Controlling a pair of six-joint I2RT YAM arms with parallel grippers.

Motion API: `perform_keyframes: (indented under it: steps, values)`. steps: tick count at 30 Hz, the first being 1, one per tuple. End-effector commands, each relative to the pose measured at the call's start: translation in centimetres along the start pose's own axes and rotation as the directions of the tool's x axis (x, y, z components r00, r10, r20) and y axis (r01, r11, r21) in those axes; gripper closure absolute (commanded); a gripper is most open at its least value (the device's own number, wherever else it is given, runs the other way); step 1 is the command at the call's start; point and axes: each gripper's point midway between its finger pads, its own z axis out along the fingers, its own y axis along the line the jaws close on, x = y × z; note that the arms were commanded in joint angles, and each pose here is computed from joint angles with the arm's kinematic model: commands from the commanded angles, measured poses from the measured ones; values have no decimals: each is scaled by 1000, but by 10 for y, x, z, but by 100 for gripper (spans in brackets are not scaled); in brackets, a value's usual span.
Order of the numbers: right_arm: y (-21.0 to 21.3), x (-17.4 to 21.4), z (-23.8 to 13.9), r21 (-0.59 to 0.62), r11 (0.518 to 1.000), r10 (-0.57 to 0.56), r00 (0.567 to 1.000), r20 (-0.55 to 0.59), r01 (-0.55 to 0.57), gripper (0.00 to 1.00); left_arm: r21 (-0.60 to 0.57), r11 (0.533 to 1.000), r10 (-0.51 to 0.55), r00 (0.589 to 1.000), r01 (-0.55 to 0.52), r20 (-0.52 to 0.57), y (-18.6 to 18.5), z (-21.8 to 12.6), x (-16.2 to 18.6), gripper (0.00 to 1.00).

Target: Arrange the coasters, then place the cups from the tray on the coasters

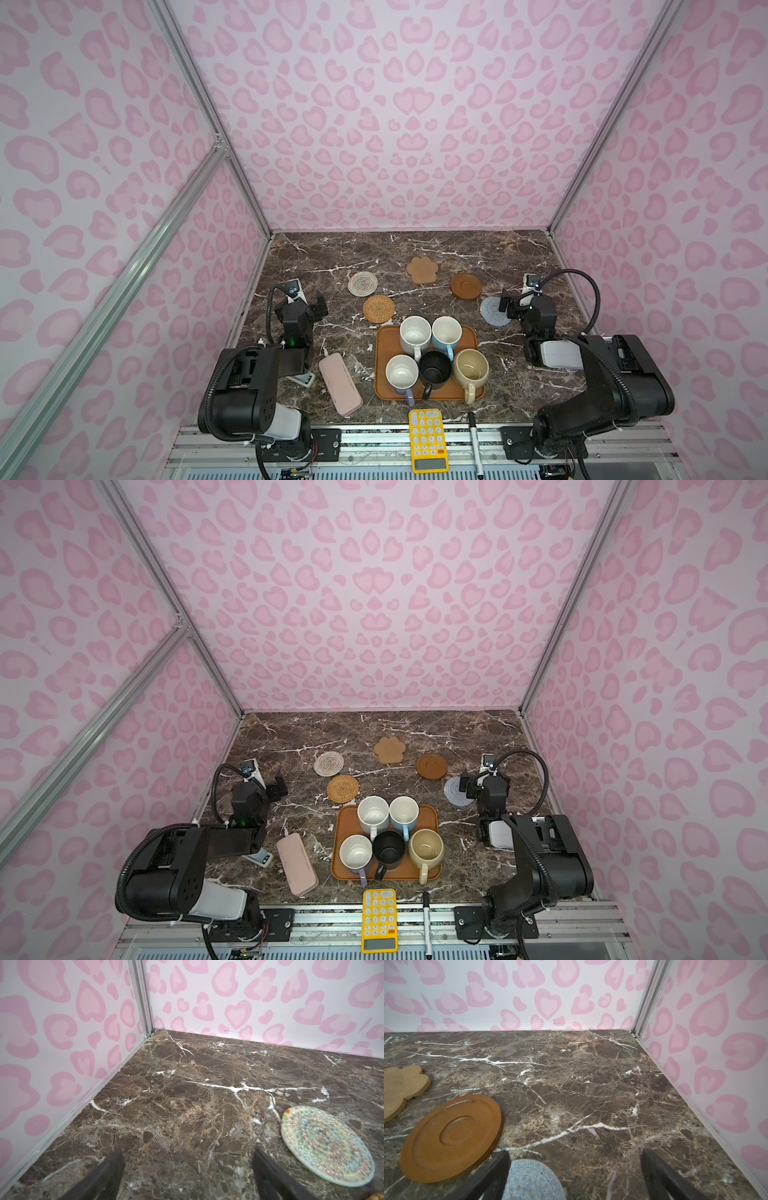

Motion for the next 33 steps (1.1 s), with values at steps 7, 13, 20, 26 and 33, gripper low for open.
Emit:
perform_keyframes:
  steps: [7,13,20,26,33]
  values:
    - [0,-1,1,2,1000,0,1000,3,0,0,8,1000,-8,999,7,47,-2,-1,-12,3]
    - [0,-1,1,1,1000,2,1000,4,-2,0,8,1000,-7,999,7,46,-1,-1,-12,3]
    - [0,-1,1,1,1000,2,1000,5,-2,0,7,1000,-7,999,7,47,-1,-1,-12,3]
    - [-1,-1,0,5,1000,9,1000,6,-9,0,12,1000,-7,999,7,49,-2,-2,-12,3]
    - [-4,-13,-9,8,1000,19,999,30,-20,0,50,998,29,999,-29,-13,-12,1,-31,1]
